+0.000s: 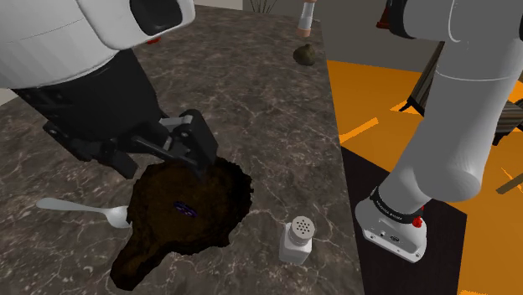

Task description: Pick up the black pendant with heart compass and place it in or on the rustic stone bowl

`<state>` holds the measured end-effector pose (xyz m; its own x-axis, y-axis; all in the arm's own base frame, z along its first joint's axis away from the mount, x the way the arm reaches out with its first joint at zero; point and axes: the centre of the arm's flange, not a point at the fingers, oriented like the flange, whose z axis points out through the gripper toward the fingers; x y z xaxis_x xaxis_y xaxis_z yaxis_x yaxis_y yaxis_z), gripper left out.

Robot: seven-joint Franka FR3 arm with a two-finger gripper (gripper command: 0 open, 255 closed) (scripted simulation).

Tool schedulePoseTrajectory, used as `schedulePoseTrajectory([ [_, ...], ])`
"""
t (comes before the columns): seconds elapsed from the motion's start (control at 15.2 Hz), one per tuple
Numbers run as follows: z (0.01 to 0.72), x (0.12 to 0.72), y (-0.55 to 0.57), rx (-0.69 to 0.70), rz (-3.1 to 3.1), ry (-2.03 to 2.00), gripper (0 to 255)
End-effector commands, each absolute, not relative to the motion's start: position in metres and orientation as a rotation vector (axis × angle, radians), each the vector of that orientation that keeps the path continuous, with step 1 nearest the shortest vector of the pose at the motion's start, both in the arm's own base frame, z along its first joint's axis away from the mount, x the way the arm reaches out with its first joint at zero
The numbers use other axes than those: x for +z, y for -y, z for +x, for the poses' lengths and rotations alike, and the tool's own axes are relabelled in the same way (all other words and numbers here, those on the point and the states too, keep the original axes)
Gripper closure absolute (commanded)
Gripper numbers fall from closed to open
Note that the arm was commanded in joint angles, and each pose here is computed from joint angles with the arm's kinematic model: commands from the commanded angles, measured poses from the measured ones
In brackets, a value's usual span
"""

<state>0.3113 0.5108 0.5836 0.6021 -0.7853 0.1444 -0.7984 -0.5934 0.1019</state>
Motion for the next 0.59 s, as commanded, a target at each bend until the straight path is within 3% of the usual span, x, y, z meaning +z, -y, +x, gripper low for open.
schedulePoseTrajectory([
  [0.0,0.31,0.606,-0.514,0.126,2.668,1.329,0],
  [0.53,0.31,0.616,-0.516,0.126,2.668,1.329,0],
])
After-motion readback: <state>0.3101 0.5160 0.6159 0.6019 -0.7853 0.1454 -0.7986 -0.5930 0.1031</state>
